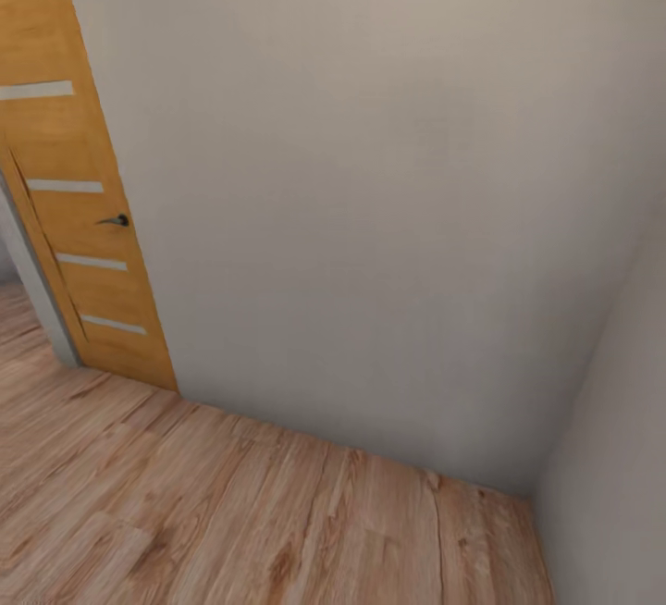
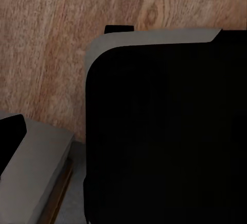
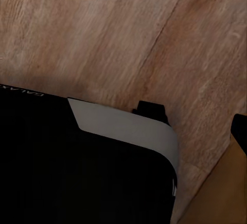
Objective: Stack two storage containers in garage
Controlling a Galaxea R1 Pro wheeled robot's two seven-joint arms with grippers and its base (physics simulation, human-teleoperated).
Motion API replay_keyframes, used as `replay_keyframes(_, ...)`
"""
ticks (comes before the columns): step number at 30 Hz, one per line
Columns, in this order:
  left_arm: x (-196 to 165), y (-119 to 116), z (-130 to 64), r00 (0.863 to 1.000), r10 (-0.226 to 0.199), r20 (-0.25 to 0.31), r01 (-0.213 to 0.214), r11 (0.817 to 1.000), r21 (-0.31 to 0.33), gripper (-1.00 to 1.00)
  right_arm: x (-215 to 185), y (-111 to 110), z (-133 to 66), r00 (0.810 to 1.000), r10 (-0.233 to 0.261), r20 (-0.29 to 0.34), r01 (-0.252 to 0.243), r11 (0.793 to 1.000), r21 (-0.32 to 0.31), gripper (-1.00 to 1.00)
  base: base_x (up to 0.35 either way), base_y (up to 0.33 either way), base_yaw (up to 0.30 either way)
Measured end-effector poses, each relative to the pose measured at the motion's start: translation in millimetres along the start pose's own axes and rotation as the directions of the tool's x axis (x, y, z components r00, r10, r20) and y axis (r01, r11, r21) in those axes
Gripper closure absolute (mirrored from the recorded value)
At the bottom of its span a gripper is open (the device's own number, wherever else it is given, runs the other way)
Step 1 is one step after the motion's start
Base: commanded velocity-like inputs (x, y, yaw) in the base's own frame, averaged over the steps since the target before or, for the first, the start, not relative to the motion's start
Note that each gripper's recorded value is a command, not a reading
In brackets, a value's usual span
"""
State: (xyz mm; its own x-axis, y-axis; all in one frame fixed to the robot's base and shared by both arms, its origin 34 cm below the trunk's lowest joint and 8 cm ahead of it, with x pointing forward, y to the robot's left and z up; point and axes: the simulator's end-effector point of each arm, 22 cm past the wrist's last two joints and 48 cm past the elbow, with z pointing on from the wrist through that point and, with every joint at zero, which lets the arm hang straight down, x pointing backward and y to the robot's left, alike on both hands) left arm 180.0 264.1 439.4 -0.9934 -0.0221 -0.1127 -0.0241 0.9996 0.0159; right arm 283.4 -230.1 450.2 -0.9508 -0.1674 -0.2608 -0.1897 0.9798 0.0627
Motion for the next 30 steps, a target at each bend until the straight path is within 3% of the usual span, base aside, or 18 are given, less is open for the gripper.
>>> replay_keyframes(24, 0.2, 1.3, 0.0, 1.000, -0.001, 0.000, 0.001, 1.000, -0.002, -1.00, 0.0, 0.4, 0.1, 1.000, -0.002, 0.000, 0.002, 1.000, 0.000, -1.00, 0.274, 0.000, 0.269)
replay_keyframes(30, 0.4, 1.2, 0.0, 1.000, -0.001, -0.001, 0.001, 1.000, -0.002, -1.00, 0.6, -0.8, 0.0, 1.000, 0.003, -0.002, -0.003, 1.000, 0.002, -1.00, 0.248, 0.000, 0.074)
